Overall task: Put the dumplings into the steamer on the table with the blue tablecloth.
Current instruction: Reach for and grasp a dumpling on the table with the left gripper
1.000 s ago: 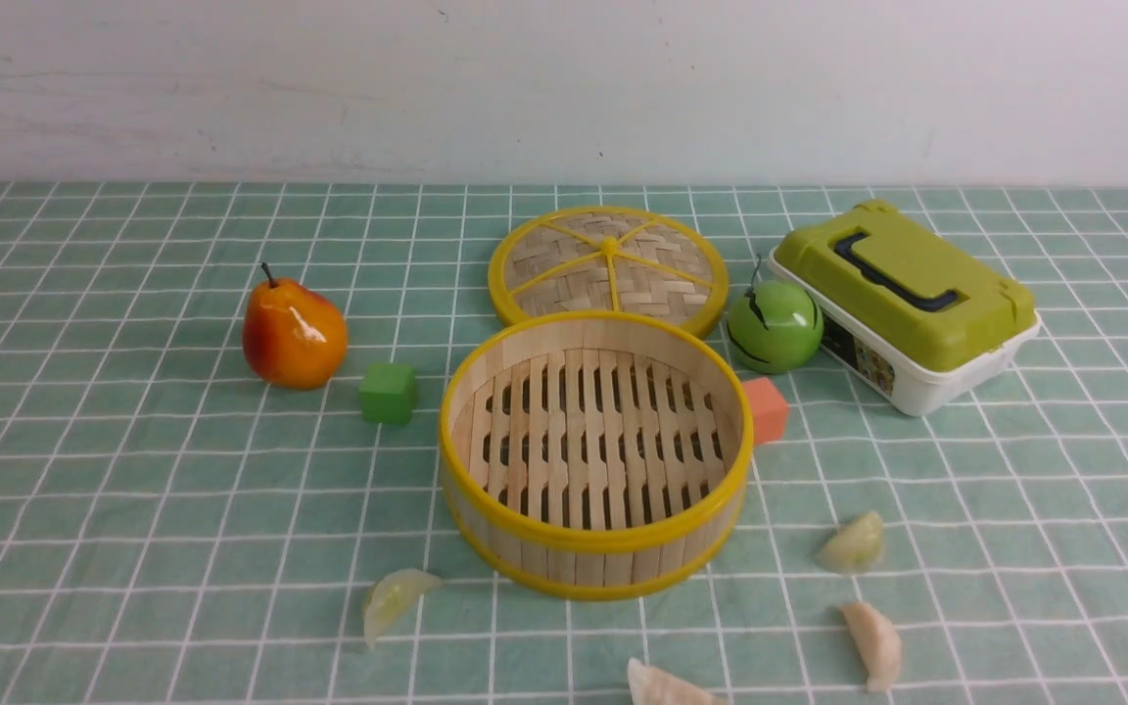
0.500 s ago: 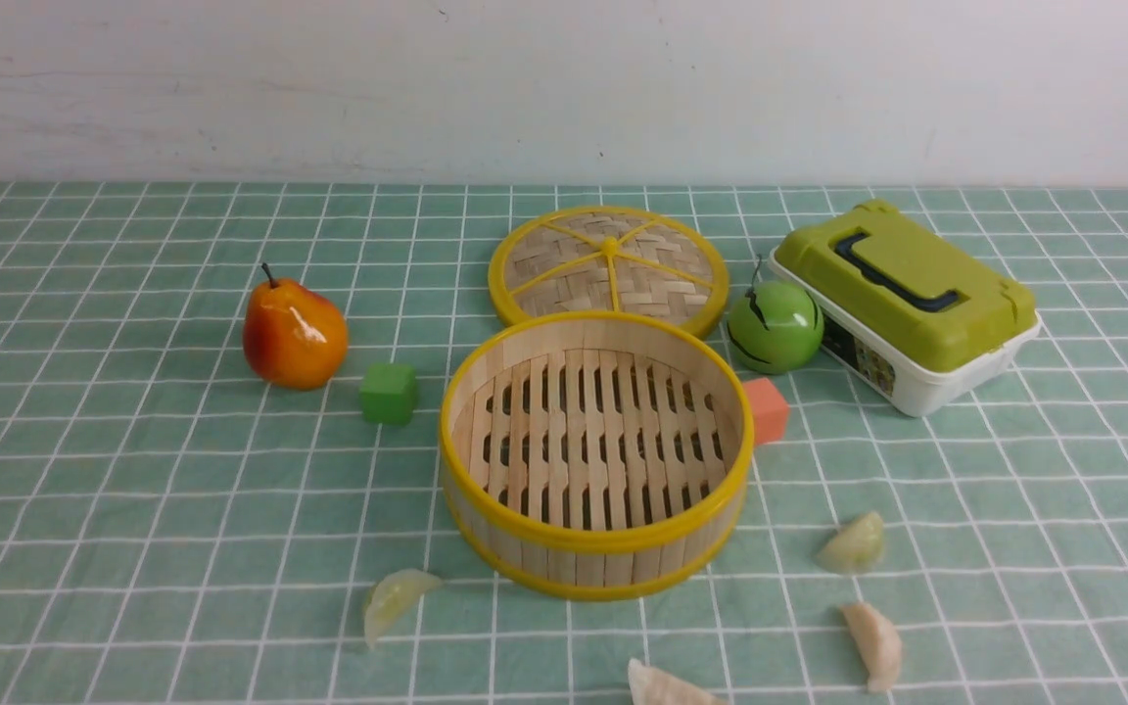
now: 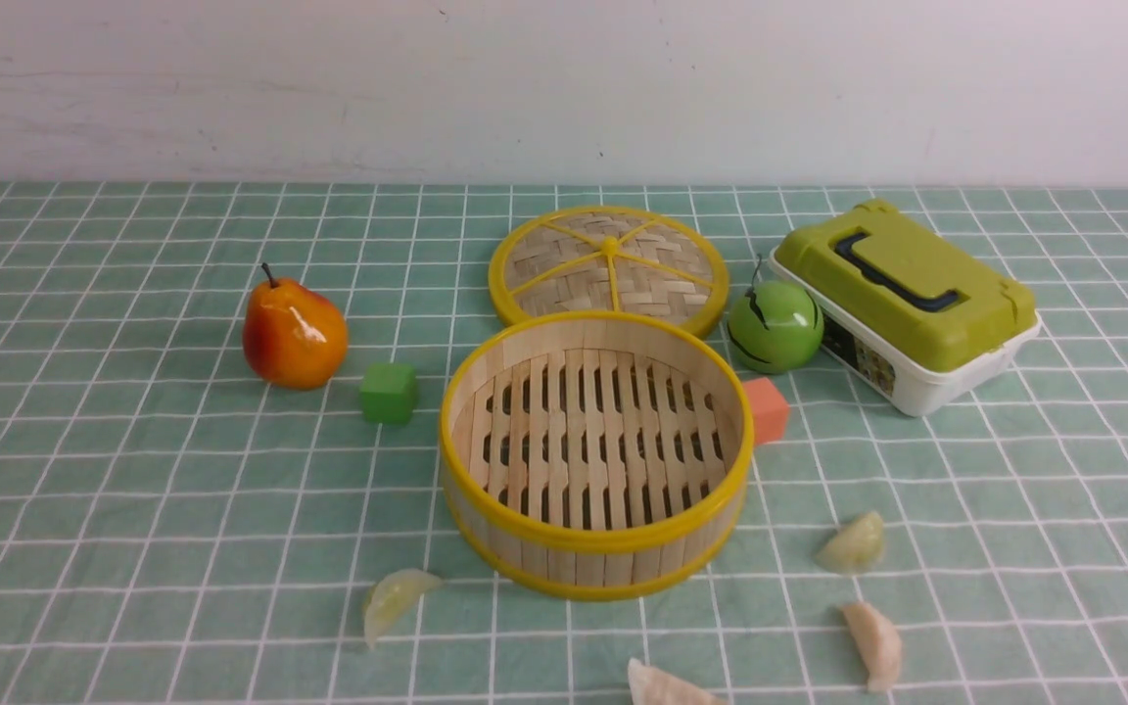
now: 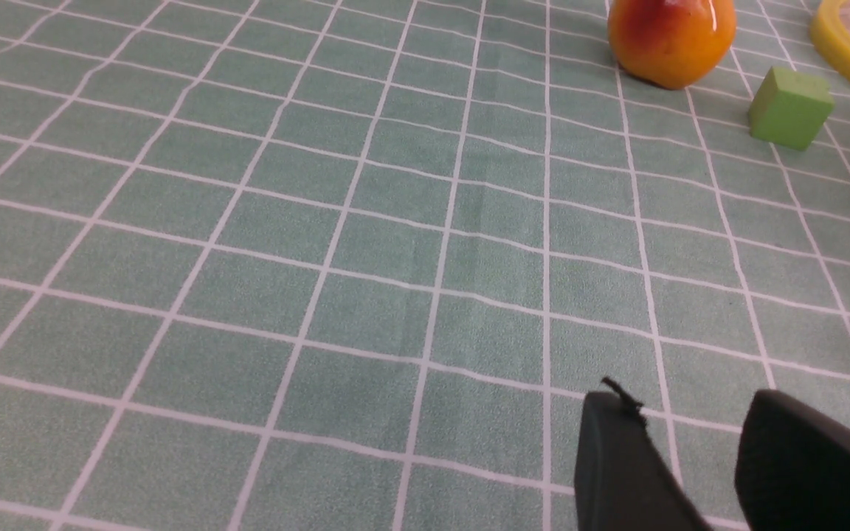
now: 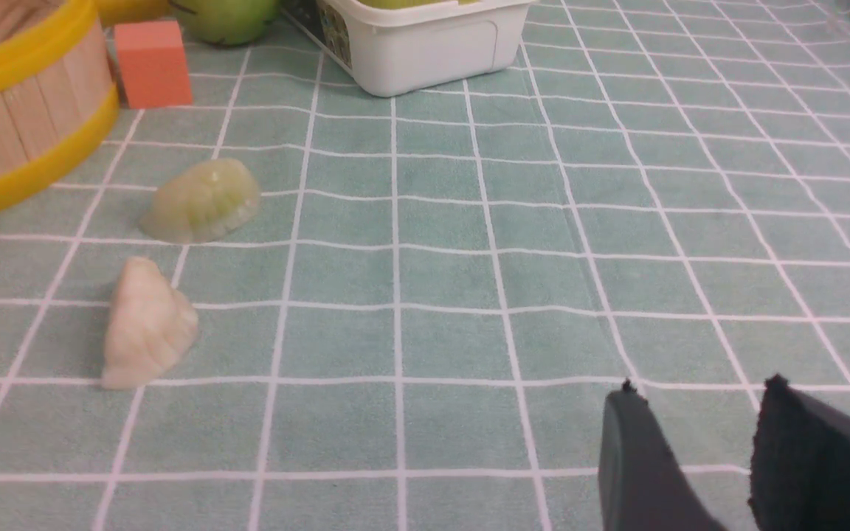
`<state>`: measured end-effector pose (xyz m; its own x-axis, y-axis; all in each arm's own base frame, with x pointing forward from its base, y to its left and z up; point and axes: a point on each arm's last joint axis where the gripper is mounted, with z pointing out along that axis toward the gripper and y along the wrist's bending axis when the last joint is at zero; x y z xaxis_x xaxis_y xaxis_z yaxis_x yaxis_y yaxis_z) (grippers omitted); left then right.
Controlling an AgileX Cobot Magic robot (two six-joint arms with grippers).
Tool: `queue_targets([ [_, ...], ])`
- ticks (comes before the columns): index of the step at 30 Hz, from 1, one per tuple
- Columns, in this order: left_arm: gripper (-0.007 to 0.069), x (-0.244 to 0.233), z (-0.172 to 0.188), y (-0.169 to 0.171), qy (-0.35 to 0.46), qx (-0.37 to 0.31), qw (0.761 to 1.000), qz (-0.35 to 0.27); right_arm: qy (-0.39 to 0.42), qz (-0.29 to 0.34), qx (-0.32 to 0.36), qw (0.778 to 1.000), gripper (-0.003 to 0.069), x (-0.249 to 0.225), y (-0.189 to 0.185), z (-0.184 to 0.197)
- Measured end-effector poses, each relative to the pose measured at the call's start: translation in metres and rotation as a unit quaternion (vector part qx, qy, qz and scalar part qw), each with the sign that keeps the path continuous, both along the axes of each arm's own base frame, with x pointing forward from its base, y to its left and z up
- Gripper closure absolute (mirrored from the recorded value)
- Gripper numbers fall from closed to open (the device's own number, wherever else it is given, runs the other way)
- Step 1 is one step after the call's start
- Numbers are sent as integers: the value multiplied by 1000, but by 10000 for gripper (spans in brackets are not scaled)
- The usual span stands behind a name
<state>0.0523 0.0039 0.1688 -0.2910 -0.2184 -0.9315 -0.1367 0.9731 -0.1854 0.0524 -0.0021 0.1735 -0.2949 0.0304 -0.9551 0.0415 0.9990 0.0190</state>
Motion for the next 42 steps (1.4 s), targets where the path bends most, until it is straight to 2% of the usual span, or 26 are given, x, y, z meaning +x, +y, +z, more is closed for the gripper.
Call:
queue_targets([
  [6, 388, 1, 3, 0, -20, -5, 1000, 1, -3, 9, 113, 994, 419, 0, 8, 1],
  [7, 388, 2, 6, -1, -36, -20, 999, 1, -3, 12, 157, 988, 419, 0, 11, 1],
  [8, 388, 3, 10, -2, -58, -48, 997, -13, -2, 16, 191, 981, 419, 0, 13, 2],
  [9, 388, 3, 12, -3, -74, -81, 994, 3, -1, 19, 236, 972, 419, 0, 16, 2],
  [11, 388, 4, 18, -5, -107, -189, 976, 13, 2, 26, 321, 947, 419, 0, 21, 3],
  [12, 388, 4, 18, -5, -110, -192, 975, 14, 3, 26, 330, 944, 419, 0, 22, 3],
  [13, 388, 5, 22, -7, -131, -325, 936, 29, 1, 31, 396, 918, 419, 0, 26, 6],
  [14, 388, 5, 25, -7, -143, -406, 902, 39, -4, 33, 433, 901, 419, 0, 27, 9],
  [16, 388, 5, 27, -7, -149, -469, 869, 46, -11, 33, 473, 880, 419, 0, 28, 12],
  [17, 388, 5, 29, -6, -157, -541, 825, 56, -20, 32, 512, 858, 419, 0, 28, 15],
  [18, 388, 5, 30, -6, -161, -584, 793, 62, -24, 30, 529, 847, 419, 1, 28, 17],
  [20, 388, 5, 32, -4, -171, -625, 758, 70, -28, 29, 548, 835, 419, 1, 28, 18],
  [23, 388, 5, 34, -2, -182, -653, 731, 79, -39, 23, 557, 829, 419, 1, 26, 20],
  [26, 388, 5, 34, -2, -178, -671, 715, 80, -47, 19, 556, 830, 419, 2, 25, 20],
  [28, 388, 5, 33, -5, -168, -667, 723, 71, -49, 22, 546, 836, 419, 2, 25, 20],
  [29, 388, 4, 36, -8, -158, -650, 741, 54, -50, 27, 536, 842, 419, 1, 26, 21],
  [31, 389, 1, 51, -16, -149, -584, 798, 3, -57, 41, 516, 854, 419, 0, 27, 27],
  [32, 390, 1, 54, -16, -153, -575, 804, 0, -59, 43, 513, 855, 419, 0, 27, 28],
  [33, 403, -4, 73, -22, -156, -499, 851, -45, -76, 60, 489, 867, 420, -1, 27, 41],
  [34, 423, -5, 84, -26, -147, -444, 881, -69, -83, 71, 465, 878, 428, -1, 28, 52],
  [36, 458, -4, 101, -30, -124, -385, 910, -91, -82, 83, 432, 894, 456, 1, 29, 65],
  [37, 509, 3, 123, -33, -76, -320, 937, -115, -69, 99, 382, 916, 496, 7, 31, 81],
  [40, 601, 22, 149, -34, 28, -222, 965, -135, -42, 130, 276, 951, 593, 23, 34, 107],
  [42, 639, 37, 164, -31, 93, -159, 973, -138, -13, 161, 200, 966, 660, 38, 36, 127],
])
